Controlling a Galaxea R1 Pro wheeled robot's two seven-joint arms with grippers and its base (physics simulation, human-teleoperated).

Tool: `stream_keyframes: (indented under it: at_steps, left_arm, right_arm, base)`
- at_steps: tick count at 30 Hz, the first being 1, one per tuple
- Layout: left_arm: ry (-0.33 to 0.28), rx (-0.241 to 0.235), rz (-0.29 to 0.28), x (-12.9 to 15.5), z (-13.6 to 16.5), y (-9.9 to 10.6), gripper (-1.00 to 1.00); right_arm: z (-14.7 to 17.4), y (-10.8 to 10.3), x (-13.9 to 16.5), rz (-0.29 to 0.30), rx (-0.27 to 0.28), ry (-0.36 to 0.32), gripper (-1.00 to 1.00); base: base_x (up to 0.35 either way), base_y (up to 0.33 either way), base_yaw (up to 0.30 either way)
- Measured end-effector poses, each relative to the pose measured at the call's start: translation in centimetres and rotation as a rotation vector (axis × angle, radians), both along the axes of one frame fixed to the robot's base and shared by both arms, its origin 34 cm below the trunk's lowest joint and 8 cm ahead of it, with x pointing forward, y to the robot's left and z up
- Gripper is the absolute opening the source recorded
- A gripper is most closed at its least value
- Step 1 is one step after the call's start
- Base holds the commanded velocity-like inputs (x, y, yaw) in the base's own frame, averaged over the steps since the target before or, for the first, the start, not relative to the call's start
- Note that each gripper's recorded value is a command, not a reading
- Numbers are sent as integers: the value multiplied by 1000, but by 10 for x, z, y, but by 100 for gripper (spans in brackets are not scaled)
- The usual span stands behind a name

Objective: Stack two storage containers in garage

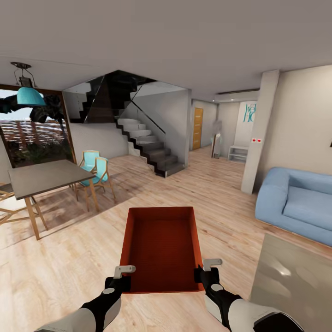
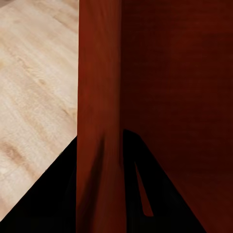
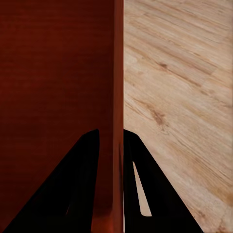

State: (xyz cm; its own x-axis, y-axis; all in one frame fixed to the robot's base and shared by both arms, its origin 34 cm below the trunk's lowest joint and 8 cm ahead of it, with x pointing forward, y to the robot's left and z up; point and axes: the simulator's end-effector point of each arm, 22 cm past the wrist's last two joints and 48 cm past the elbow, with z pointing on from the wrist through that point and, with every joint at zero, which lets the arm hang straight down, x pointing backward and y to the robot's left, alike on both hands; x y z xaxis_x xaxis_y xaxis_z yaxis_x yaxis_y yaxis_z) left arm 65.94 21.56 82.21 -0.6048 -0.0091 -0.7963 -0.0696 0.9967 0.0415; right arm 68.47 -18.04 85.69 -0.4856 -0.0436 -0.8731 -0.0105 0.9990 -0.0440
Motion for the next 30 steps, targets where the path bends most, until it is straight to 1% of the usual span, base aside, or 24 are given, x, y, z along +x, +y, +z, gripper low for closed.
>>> stream_keyframes:
  at_steps: [30]
  left_arm:
    - [1, 0, 0, 0, 0, 1, -100]
  right_arm:
    - [0, 1, 0, -1, 1, 1, -100]
  base:
    - [321, 0, 0]
